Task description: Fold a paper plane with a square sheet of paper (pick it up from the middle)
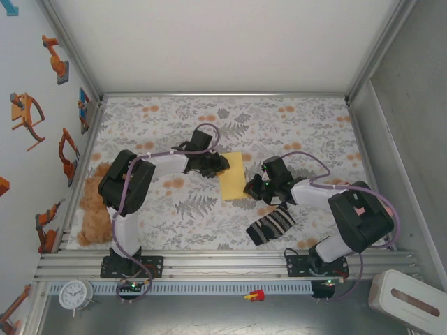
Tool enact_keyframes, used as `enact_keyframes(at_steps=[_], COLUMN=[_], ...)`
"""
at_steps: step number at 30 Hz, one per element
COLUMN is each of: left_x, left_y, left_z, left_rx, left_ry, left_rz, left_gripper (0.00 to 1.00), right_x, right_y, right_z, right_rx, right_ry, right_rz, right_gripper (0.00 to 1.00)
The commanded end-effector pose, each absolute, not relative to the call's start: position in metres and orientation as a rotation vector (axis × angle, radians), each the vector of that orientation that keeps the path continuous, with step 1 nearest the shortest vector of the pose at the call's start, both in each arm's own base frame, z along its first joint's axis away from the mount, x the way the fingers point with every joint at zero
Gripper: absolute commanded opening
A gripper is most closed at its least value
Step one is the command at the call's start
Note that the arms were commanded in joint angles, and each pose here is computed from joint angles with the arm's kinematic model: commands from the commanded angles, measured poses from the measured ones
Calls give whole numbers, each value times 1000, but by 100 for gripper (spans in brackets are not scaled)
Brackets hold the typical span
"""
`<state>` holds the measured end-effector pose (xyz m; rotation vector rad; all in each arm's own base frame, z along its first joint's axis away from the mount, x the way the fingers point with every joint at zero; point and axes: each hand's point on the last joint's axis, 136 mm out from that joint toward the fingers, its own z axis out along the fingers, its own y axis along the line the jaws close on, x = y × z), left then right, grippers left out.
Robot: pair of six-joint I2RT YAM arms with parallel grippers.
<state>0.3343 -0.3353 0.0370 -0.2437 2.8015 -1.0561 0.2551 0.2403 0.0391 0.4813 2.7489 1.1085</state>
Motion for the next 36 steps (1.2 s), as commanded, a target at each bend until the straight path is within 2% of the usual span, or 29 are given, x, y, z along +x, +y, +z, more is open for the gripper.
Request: enact_keyframes(at_steps=[1,19,36], left_x=[337,325,331], left_y=[-337,-331,-325], left_z=[48,-2,4], left_rx=[-165,-214,-211], left_ry=[2758,2893,2882], left_rz=[-1088,-928,-856], left_gripper=[27,17,11], right_x=[249,254,291], right_y=[240,248,291], right_z=[45,64,67], right_rx=[449,302,131], right_ry=[2787,2774,2730], right_rz=[1105,1122,1238], right_gripper=[0,0,0])
